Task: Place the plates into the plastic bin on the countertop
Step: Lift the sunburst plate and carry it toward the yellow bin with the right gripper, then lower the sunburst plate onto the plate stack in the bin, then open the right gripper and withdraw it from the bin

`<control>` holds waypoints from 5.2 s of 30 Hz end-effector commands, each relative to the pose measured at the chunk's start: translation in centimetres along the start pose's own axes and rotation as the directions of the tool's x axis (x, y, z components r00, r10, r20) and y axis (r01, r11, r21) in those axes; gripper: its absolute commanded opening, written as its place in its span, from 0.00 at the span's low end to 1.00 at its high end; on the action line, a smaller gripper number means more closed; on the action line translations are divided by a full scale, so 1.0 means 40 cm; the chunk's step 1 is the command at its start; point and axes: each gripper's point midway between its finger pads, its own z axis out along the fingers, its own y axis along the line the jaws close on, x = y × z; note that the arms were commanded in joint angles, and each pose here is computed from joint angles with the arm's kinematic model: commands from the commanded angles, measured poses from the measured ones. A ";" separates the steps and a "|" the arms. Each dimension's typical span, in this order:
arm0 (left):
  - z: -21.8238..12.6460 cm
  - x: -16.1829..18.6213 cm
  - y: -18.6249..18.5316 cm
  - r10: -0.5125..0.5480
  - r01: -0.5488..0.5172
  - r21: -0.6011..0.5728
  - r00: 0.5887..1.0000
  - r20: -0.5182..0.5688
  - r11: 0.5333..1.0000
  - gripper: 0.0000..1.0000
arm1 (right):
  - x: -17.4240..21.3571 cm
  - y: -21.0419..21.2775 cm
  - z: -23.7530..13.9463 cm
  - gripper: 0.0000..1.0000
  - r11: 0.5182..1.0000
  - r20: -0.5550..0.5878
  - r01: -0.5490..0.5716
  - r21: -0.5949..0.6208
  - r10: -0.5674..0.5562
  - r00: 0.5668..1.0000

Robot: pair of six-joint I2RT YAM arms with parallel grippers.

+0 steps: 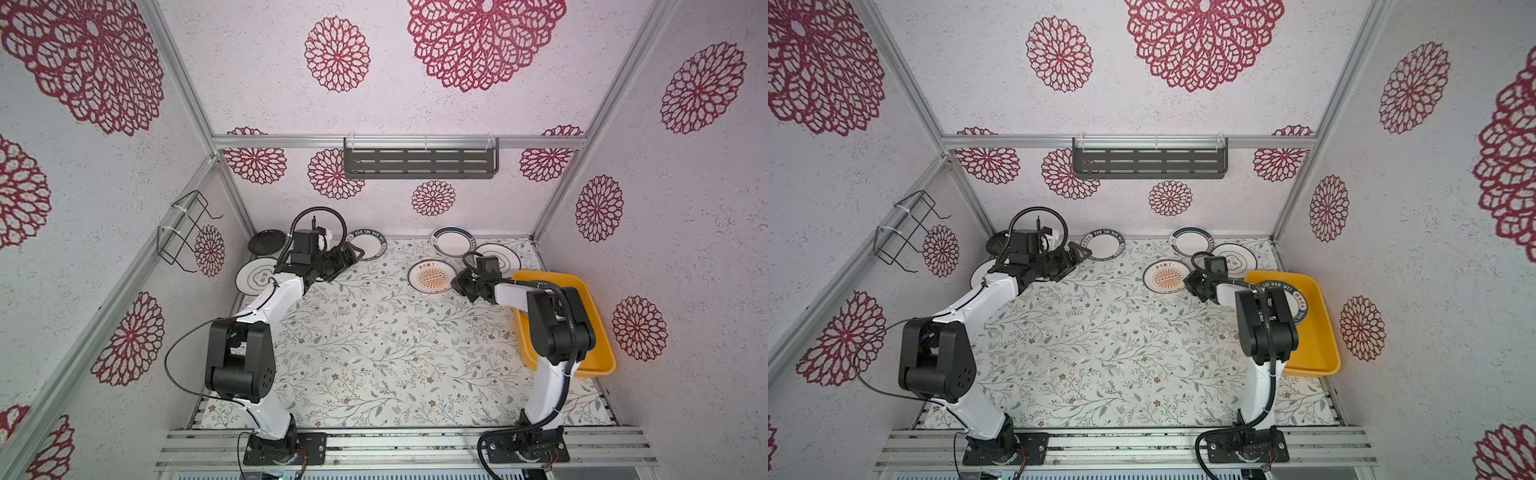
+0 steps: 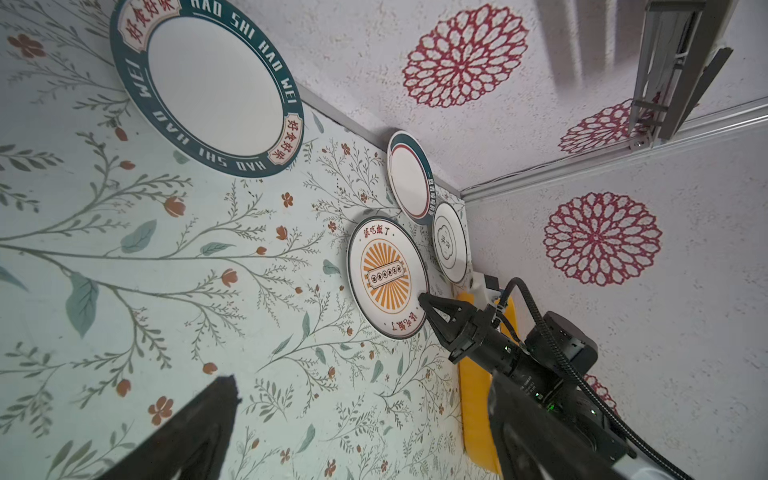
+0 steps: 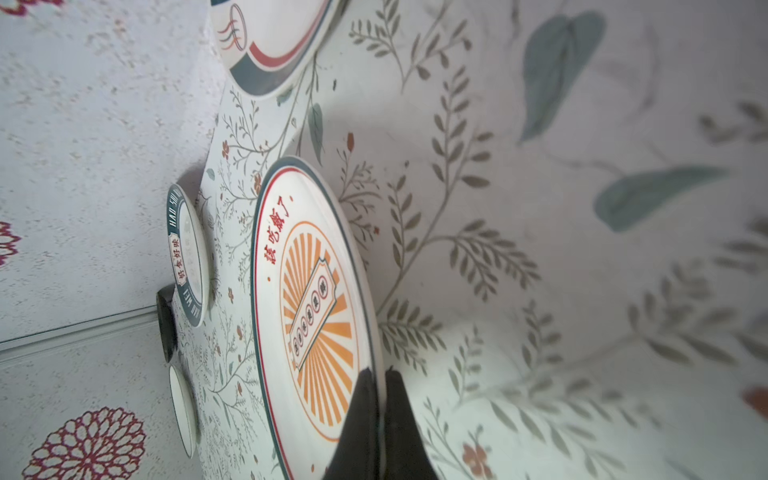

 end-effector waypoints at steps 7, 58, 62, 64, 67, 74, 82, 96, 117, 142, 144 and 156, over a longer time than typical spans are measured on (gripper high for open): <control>-0.031 0.116 -0.099 0.099 -0.092 0.091 0.992 -0.082 0.992 0.97 | 0.029 0.075 -0.205 0.00 0.996 0.090 0.057 -0.071 -0.050 0.995; 0.152 0.224 -0.371 0.353 -0.313 0.262 0.927 -0.125 0.913 0.97 | -0.163 -0.105 -0.694 0.00 0.998 0.507 -0.056 0.034 0.032 0.861; 0.169 0.202 -0.371 0.351 -0.316 0.248 0.930 -0.110 0.916 0.97 | -0.207 -0.152 -0.707 0.00 0.994 0.538 -0.090 0.056 0.046 0.842; 0.179 0.192 -0.370 0.346 -0.313 0.242 0.932 -0.105 0.918 0.97 | -0.227 -0.180 -0.713 0.00 0.992 0.552 -0.121 0.047 0.075 0.831; 0.196 0.172 -0.364 0.335 -0.309 0.222 0.938 -0.091 0.925 0.97 | -0.256 -0.223 -0.730 0.00 0.985 0.583 -0.168 0.039 0.115 0.804; 0.275 0.152 -0.321 0.284 -0.262 0.193 0.954 -0.095 0.945 0.97 | -0.293 -0.328 -0.746 0.00 0.963 0.619 -0.269 0.021 0.199 0.760; 0.321 0.096 -0.289 0.203 -0.189 0.191 0.978 -0.054 0.963 0.97 | -0.327 -0.413 -0.728 0.00 0.944 0.637 -0.329 0.036 0.232 0.735; 0.361 0.047 -0.225 0.108 -0.108 0.154 0.994 0.007 0.982 0.97 | -0.381 -0.532 -0.656 0.00 0.905 0.643 -0.417 0.088 0.268 0.717; 0.360 0.017 -0.192 0.056 -0.063 0.135 0.997 0.055 0.989 0.97 | -0.411 -0.575 -0.568 0.07 0.894 0.576 -0.438 0.090 0.312 0.756; 0.304 0.037 -0.208 0.038 -0.046 0.133 0.997 0.067 0.990 0.97 | -0.400 -0.486 -0.656 0.78 0.914 0.553 -0.359 0.189 0.203 0.808; 0.288 0.044 -0.210 0.044 -0.052 0.129 0.997 0.070 0.990 0.97 | -0.392 -0.476 -0.667 0.82 0.914 0.550 -0.353 0.201 0.193 0.812; 0.135 0.090 -0.217 0.073 -0.082 0.100 0.993 0.090 0.992 0.97 | -0.326 -0.354 -0.714 0.95 0.944 0.530 -0.250 0.216 0.102 0.842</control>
